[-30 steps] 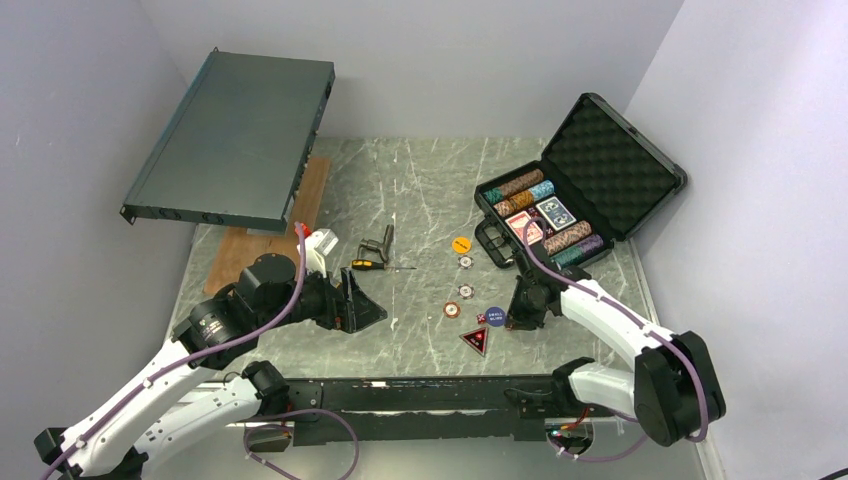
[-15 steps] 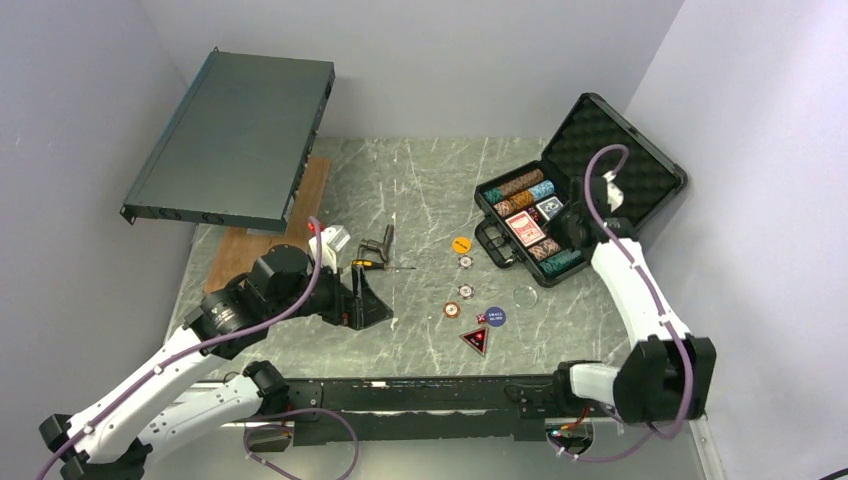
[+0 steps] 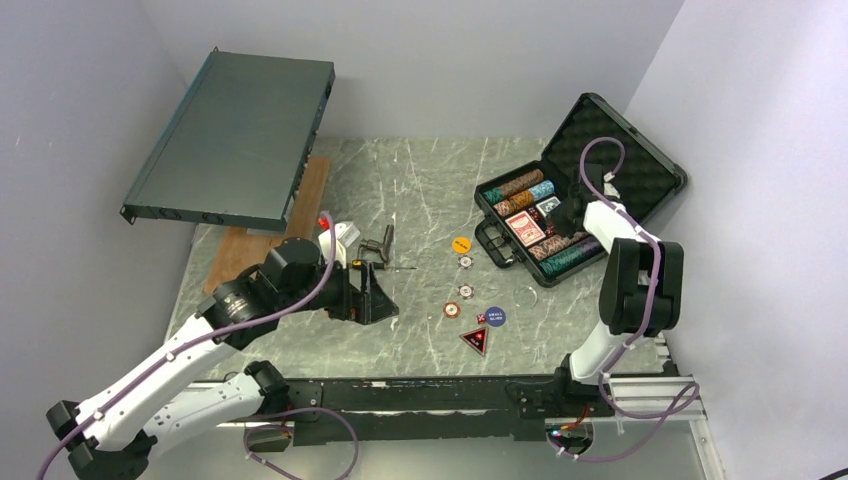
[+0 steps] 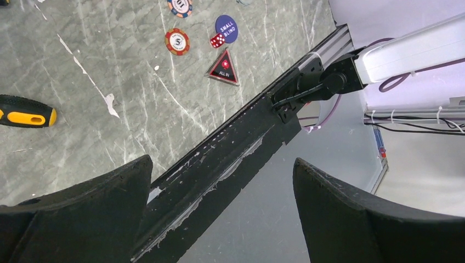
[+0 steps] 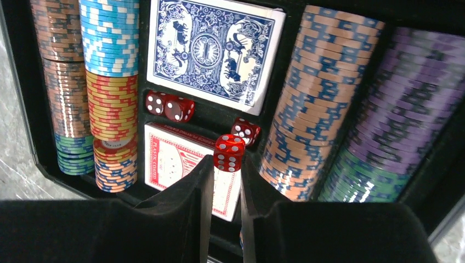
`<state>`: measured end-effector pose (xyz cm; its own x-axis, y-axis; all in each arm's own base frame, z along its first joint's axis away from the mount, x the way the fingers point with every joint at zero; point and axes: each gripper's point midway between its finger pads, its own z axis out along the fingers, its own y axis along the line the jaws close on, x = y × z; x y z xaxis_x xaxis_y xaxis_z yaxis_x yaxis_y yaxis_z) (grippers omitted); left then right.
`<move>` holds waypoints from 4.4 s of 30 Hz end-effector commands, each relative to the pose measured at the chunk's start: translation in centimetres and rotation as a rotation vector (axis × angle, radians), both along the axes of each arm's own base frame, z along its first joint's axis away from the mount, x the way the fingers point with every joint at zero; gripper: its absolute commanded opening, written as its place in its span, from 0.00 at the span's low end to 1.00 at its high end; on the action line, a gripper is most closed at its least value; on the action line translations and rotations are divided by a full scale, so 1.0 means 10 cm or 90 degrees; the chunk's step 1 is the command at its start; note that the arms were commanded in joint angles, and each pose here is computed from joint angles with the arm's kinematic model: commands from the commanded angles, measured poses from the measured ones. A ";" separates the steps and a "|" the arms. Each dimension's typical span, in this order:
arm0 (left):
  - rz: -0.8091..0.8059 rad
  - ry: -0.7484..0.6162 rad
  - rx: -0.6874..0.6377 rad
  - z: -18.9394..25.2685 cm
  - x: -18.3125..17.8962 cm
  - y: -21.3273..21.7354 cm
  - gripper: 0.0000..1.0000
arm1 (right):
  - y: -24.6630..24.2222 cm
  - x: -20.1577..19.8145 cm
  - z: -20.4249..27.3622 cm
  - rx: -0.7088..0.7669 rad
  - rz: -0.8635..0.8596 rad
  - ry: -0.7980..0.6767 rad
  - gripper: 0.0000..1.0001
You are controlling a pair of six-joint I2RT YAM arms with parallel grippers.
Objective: Pack up texas hold em set
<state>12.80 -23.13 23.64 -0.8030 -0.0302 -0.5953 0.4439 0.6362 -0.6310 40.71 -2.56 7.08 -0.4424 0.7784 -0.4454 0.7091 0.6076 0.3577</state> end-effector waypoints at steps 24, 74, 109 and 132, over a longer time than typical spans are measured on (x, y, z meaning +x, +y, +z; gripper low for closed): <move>-0.018 -0.041 -0.024 0.22 0.14 -0.16 0.99 | 0.09 0.51 -0.15 0.067 -0.008 -0.045 0.00; 0.007 -0.034 -0.089 0.22 -0.17 0.11 1.00 | 1.88 -2.12 0.19 -0.001 0.604 0.065 0.83; 0.013 -0.035 -0.084 0.26 -0.15 0.12 0.99 | 2.04 -2.10 -0.39 -0.119 0.610 0.169 0.27; 0.008 -0.030 -0.079 0.24 -0.15 0.10 0.99 | 2.08 -1.99 -0.33 -0.125 0.596 0.152 0.00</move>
